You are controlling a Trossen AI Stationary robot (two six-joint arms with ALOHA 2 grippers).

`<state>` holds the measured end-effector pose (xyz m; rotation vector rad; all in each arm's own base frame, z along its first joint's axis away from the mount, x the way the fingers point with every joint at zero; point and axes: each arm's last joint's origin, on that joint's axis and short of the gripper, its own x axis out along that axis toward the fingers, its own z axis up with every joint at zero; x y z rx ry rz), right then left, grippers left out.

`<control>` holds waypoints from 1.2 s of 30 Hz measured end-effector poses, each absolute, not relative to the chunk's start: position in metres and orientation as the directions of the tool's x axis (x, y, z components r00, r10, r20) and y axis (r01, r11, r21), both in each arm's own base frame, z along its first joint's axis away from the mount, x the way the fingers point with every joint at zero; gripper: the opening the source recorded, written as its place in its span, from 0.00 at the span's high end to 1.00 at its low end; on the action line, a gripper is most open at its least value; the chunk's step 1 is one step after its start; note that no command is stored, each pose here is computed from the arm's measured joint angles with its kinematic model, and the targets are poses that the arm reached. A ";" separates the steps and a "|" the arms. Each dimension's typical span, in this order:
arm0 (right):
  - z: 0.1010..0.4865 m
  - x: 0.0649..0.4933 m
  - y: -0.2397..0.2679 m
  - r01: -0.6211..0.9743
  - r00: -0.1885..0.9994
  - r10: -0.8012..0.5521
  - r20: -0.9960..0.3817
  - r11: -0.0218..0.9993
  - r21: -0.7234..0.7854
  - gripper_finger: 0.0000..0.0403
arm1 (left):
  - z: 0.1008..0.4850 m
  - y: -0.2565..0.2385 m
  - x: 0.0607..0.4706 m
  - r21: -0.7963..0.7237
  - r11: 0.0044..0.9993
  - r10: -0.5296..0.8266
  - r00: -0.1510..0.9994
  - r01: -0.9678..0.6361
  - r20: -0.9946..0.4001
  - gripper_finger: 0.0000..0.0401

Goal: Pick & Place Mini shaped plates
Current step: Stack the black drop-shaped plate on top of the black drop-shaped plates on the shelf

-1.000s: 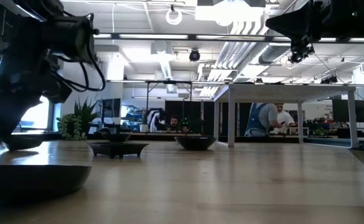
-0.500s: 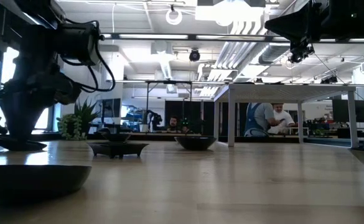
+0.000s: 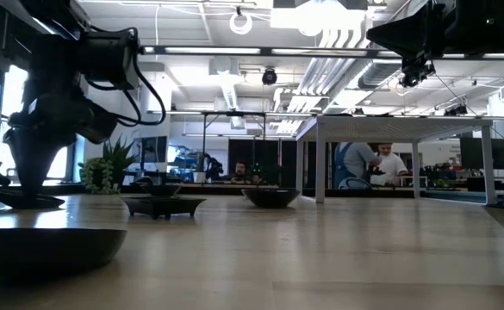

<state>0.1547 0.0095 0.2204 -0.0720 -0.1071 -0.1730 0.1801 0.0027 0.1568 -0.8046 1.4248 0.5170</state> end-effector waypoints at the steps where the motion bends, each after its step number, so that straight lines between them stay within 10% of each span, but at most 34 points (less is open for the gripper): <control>1: 0.220 0.155 0.010 0.175 0.979 -0.168 0.112 0.983 -0.062 1.00 | 0.157 0.003 0.180 -0.181 0.649 -0.149 0.110 -0.739 -0.983 0.87; 36: 0.220 0.155 0.010 0.176 0.979 -0.168 0.112 0.982 -0.063 1.00 | 0.169 0.002 0.191 -0.309 0.670 -0.178 0.259 -0.675 -0.949 1.00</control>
